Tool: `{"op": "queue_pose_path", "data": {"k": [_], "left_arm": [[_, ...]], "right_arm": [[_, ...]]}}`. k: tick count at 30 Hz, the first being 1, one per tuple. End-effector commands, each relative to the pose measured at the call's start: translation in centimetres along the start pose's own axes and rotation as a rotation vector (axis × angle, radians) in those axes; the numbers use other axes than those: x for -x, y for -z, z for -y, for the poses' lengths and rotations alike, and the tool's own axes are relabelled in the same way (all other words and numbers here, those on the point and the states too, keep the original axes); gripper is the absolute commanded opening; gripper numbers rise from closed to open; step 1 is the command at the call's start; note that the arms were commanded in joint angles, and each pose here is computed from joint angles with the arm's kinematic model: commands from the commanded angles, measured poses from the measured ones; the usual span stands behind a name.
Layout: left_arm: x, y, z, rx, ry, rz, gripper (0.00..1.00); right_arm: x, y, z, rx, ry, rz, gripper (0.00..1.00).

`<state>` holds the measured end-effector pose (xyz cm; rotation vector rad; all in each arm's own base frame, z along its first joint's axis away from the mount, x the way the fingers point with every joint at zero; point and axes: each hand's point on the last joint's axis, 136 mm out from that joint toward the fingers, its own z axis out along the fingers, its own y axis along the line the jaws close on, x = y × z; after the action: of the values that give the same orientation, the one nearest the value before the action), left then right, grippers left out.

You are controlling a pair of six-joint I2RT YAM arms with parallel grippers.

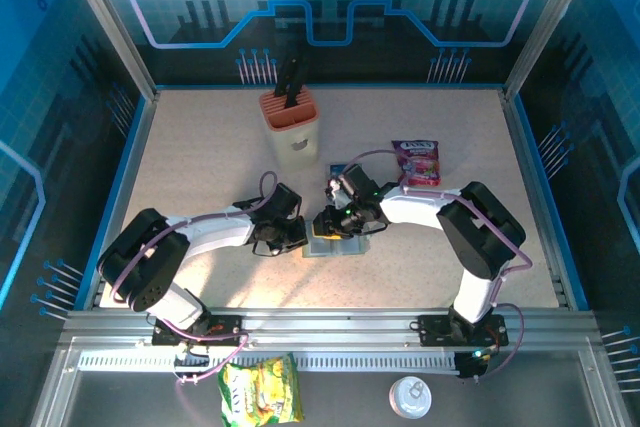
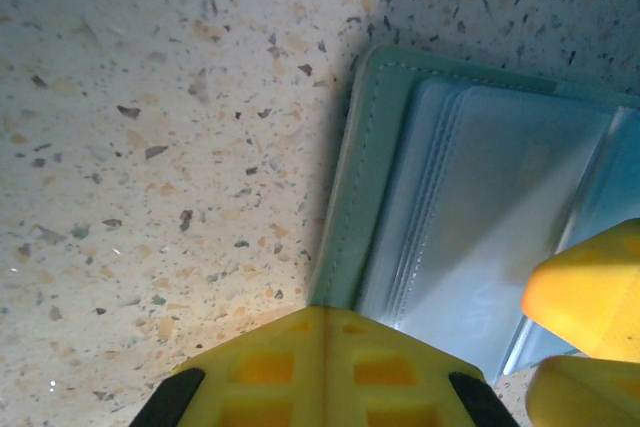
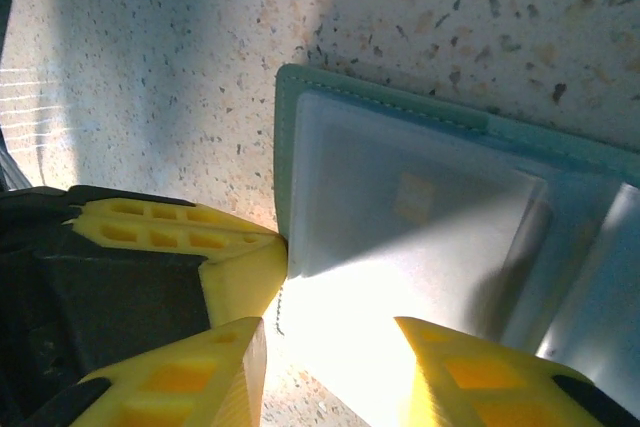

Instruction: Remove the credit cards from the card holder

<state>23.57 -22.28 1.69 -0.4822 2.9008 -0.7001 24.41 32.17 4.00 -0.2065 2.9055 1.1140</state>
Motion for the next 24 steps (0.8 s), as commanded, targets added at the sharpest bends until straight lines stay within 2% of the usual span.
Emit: {"op": "queue_pose_path", "data": {"k": [1, 11, 24], "left_arm": [[0.1, 0.0, -0.4, 0.033, 0.004, 0.007, 0.0], [-0.1, -0.2, -0.6, 0.04, 0.005, -0.006, 0.0], [0.2, 0.7, 0.2, 0.015, 0.0, 0.015, 0.0]], "right_arm": [[-0.5, -0.3, 0.2, 0.0, -0.008, -0.038, 0.37], [-0.6, 0.6, 2.1, -0.081, -0.012, -0.026, 0.37], [-0.4, 1.5, 2.5, -0.045, -0.022, -0.011, 0.37]]}}
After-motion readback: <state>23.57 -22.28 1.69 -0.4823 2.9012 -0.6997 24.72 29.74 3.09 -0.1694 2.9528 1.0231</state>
